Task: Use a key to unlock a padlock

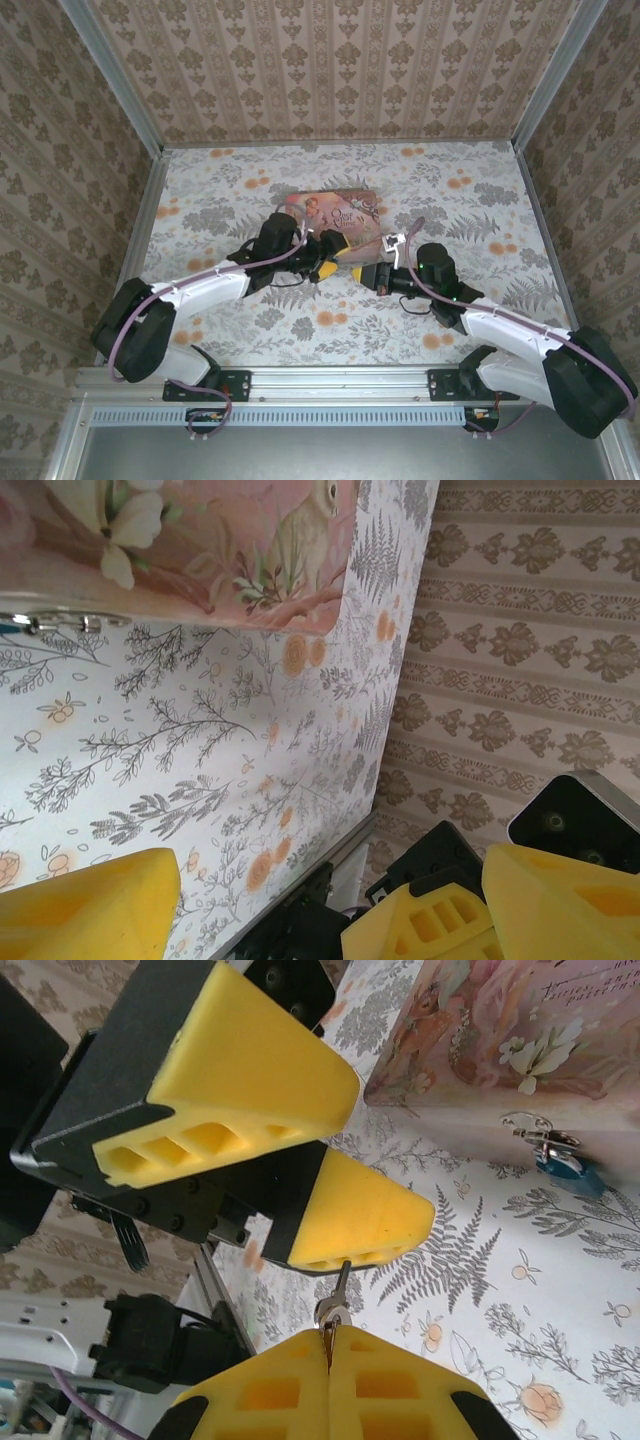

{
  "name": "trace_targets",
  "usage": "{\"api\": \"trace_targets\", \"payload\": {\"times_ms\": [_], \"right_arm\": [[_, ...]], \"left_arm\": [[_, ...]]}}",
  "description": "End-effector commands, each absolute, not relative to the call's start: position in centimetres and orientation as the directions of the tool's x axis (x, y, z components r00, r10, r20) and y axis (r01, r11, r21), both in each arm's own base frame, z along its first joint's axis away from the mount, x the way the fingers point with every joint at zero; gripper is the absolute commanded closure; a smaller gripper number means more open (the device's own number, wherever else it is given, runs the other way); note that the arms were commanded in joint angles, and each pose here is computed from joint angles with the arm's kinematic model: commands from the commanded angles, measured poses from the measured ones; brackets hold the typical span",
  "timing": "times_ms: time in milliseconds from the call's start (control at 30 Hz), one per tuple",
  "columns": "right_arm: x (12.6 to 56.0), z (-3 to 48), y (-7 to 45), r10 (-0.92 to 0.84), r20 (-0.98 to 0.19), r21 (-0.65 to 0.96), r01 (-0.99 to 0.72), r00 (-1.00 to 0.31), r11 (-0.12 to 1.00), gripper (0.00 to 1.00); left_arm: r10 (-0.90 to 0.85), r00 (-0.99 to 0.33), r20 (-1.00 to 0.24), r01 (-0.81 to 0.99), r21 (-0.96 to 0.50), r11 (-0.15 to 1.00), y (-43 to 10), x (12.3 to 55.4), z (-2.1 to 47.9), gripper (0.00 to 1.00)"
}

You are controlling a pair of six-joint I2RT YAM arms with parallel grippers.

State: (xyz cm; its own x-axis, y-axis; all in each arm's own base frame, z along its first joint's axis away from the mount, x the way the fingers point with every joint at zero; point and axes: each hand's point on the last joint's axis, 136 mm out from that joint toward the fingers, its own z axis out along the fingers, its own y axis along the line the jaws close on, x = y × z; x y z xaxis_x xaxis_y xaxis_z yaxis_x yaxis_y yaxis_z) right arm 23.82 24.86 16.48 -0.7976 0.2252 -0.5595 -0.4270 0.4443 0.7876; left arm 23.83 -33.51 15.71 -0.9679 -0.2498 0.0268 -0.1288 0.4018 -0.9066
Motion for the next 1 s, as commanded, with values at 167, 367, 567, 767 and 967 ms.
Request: {"api": "trace_targets", "payload": {"times_ms": [167,367,567,767,967], "right_arm": [[26.2,18.5,25.0,0.42,-0.412,0.9,-0.29,-0.808,0.325,1.0],[27.1,20.0,24.7,0.508,-0.321,0.944,-0.225,-0.799,0.243,1.0],[27.6,21.1,25.0,0.545,-0.264,0.964,-0.194,-0.796,0.184,1.0],[27.9,21.3,25.7,0.556,-0.249,0.968,-0.184,-0.793,0.171,1.0],[28.0,21.7,26.9,0.559,-0.235,0.972,-0.191,-0.795,0.137,1.0]], "left_arm": [[-0.336,-0.941,-0.043,-0.072,-0.944,0.323,-32.2,25.3,16.8,0.25],[-0.411,-0.911,-0.029,-0.064,-0.975,0.211,-31.1,26.4,17.7,0.32],[-0.464,-0.886,-0.03,-0.032,-0.992,0.126,-30.7,27.1,18.9,0.34],[-0.479,-0.878,-0.025,-0.021,-0.996,0.091,-30.8,27.4,19.5,0.35],[-0.471,-0.882,-0.026,-0.019,-0.996,0.09,-31.2,27.3,19.5,0.38]]}}
